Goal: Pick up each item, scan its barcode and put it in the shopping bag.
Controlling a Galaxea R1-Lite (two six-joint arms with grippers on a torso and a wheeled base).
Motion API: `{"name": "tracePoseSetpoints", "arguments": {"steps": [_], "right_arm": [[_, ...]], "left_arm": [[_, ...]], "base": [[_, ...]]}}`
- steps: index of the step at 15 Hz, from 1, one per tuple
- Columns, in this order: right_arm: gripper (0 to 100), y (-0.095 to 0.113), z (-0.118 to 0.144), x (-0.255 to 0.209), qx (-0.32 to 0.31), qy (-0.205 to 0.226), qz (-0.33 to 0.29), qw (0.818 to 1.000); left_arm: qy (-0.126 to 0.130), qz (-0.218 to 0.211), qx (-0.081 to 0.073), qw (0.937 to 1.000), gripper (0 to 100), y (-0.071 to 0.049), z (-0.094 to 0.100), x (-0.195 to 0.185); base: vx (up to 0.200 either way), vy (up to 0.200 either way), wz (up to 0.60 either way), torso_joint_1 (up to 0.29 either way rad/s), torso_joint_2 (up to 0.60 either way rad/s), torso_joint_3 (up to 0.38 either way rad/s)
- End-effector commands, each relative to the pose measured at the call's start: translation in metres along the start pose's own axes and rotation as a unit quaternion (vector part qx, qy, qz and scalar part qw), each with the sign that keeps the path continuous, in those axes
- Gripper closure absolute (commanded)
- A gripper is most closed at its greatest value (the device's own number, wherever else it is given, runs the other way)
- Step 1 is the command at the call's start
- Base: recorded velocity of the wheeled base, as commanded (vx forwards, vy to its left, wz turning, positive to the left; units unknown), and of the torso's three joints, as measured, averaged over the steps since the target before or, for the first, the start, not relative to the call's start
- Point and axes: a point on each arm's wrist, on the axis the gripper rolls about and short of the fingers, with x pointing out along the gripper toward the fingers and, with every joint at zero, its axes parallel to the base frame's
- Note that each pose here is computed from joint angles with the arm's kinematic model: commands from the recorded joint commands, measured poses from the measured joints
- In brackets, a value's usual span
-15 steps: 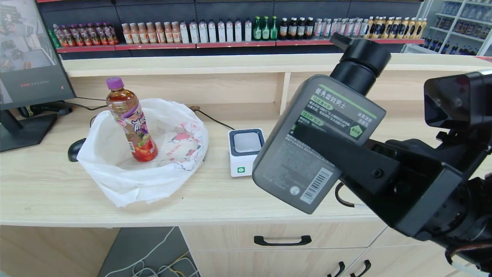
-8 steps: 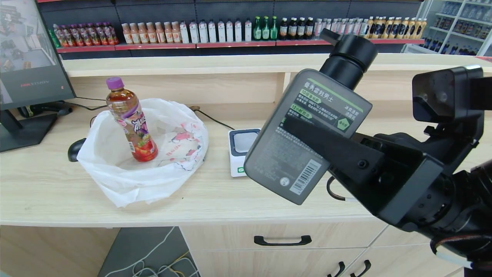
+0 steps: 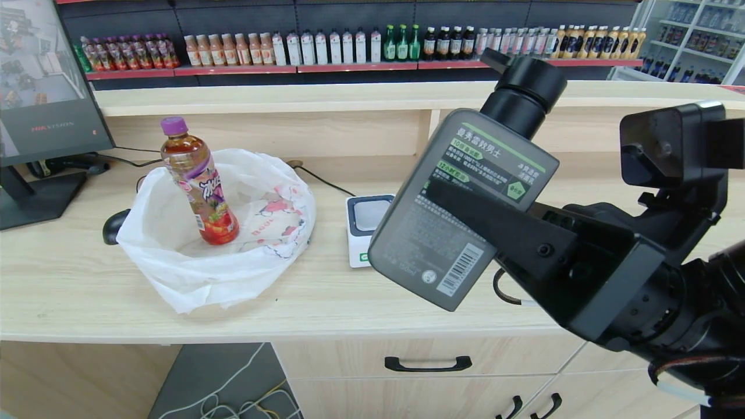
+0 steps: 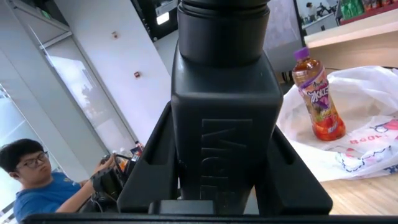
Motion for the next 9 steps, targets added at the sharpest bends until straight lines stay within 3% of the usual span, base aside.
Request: {"name": "tracePoseSetpoints", "arguments": {"steps": [1,9], "right_arm": [[100,0.0,-0.001,-0.001,0.001,0.002,-0.001,1.0],[100,0.006,0.001,-0.011,-0.002,0.004,-0.004,1.0]], "left_arm": [[-0.001,0.0,0.0,1.0,0,0.0,0.0,0.0],[-0.001,0.0,0.0,1.0,0,0.0,0.0,0.0]], "base": [[0.0,0.0,0.0,0.0,0.0,0.0],[0.0,0.0,0.0,0.0,0.0,0.0]]}}
